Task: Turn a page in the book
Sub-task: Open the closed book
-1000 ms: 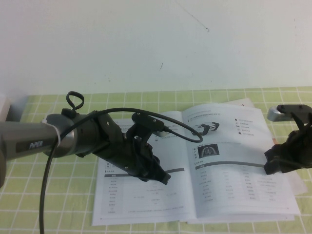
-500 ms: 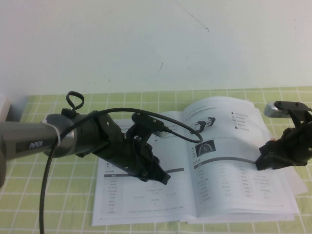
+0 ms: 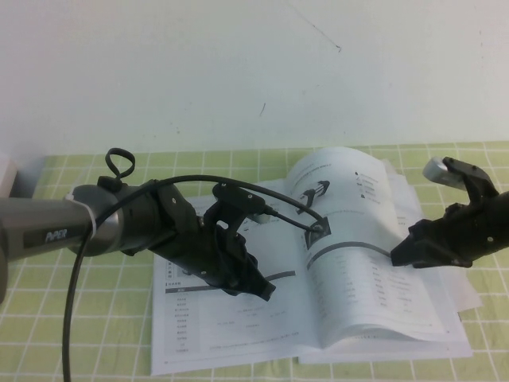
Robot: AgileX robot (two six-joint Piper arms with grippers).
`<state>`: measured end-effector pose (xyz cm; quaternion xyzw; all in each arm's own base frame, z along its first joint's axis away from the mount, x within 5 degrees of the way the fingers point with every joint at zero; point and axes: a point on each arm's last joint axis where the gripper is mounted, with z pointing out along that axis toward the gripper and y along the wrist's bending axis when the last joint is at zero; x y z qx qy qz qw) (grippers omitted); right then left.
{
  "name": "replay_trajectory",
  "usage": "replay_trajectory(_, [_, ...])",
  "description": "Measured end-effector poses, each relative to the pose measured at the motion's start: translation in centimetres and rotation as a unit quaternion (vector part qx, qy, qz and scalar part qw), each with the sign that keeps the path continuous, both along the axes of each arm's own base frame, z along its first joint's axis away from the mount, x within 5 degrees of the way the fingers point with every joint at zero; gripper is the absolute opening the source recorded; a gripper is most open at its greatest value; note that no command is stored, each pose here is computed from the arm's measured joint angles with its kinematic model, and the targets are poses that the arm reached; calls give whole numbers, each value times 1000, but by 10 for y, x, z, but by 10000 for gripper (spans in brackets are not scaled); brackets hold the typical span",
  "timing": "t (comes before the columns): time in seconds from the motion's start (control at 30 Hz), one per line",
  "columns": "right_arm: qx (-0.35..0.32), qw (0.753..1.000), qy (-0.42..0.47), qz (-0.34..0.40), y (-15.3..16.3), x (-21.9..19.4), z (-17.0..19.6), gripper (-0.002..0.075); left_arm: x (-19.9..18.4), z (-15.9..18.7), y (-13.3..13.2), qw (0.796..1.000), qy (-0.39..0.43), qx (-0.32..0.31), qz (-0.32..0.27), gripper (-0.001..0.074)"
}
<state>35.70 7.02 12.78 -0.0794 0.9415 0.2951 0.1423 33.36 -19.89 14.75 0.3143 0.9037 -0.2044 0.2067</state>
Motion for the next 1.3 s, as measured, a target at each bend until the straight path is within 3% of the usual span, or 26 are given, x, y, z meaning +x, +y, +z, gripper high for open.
replay_trajectory(0.4, [50, 999, -7, 12, 9, 0, -2, 350, 0, 0, 0, 1000, 0, 1, -1, -4])
replay_trajectory(0.67, [117, 992, -23, 42, 24, -2, 2, 300, 0, 0, 0, 1000, -1, 1, 0, -4])
replay_trajectory(1.0, [123, 989, -29, 73, 43, -7, 2, 272, 1, 1, 0, 1000, -5, 0, 4, -4])
replay_trajectory(1.13, [128, 989, -31, 75, 45, -7, 2, 270, 3, 14, 2, 999, -35, -2, 9, -4])
replay_trajectory(1.3, [134, 987, -37, 79, 47, -6, 2, 270, 1, 53, 5, 994, -104, -16, 13, -4])
